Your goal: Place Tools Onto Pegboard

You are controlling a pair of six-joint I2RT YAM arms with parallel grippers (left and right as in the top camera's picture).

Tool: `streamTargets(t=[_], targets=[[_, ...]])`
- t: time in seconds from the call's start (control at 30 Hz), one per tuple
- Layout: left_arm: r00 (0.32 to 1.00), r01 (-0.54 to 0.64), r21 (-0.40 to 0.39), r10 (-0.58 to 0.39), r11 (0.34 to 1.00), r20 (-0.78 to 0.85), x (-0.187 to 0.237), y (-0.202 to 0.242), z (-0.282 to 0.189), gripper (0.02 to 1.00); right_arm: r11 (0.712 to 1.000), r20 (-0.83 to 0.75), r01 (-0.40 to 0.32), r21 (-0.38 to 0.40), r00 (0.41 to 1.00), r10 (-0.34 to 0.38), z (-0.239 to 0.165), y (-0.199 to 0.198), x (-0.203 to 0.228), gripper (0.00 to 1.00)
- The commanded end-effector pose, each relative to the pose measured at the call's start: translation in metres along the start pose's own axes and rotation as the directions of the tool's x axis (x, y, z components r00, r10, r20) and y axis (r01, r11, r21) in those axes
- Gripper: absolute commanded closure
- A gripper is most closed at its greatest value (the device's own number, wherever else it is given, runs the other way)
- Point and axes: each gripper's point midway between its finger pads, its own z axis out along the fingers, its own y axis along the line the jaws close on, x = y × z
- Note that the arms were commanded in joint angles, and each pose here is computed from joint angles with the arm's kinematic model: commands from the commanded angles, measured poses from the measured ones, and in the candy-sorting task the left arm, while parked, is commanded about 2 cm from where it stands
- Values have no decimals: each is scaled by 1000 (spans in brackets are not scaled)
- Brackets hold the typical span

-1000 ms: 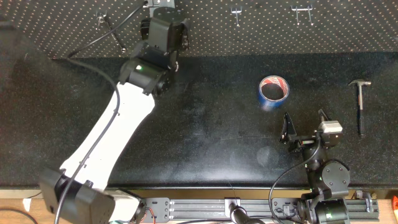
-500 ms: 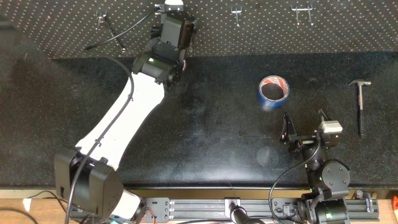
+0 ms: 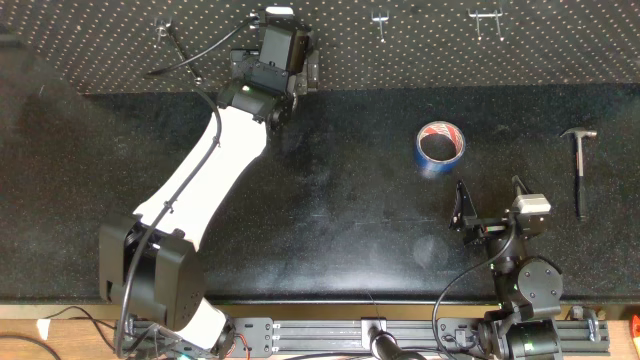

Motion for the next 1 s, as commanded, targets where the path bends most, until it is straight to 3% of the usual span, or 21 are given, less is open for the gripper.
streamTargets(t=[0.03,0.13,0.27,0.37,0.43,0.5,0.6,0.7,0.77,0.87,1.0], targets=[[1000,1,4,-1,1000,-1,-2,2,-1,25,1000,-2,-11,5,1000,11,0,-1,2,25],[997,33,58,-37,998,71,-27,5,-33,20,1000,-2,-11,5,1000,11,0,-1,2,25],[977,73,137,-98,988,188,-54,35,-132,23,1000,-2,-11,5,1000,11,0,-1,2,25],[962,99,226,-152,969,229,0,66,-179,20,1000,-2,-11,5,1000,11,0,-1,2,25],[931,141,299,-229,944,284,32,84,-175,23,1000,-2,-11,5,1000,11,0,-1,2,25],[857,172,346,-313,922,409,64,110,-168,23,1000,-2,-11,5,1000,11,0,-1,2,25],[796,219,283,-339,934,501,105,137,-155,23,1000,-1,-11,5,1000,11,0,-1,2,25],[744,210,285,-342,935,575,124,139,-151,23,1000,-2,-11,5,1000,11,0,-1,2,25],[741,182,275,-315,944,593,132,137,-150,23,1000,-2,-11,5,1000,11,0,-1,2,25],[736,27,237,-180,971,652,142,119,-156,23,1000,-2,-11,5,1000,11,0,-1,2,25],[788,12,223,-146,975,598,161,114,-146,23,1000,-2,-11,5,1000,11,0,-1,2,25]])
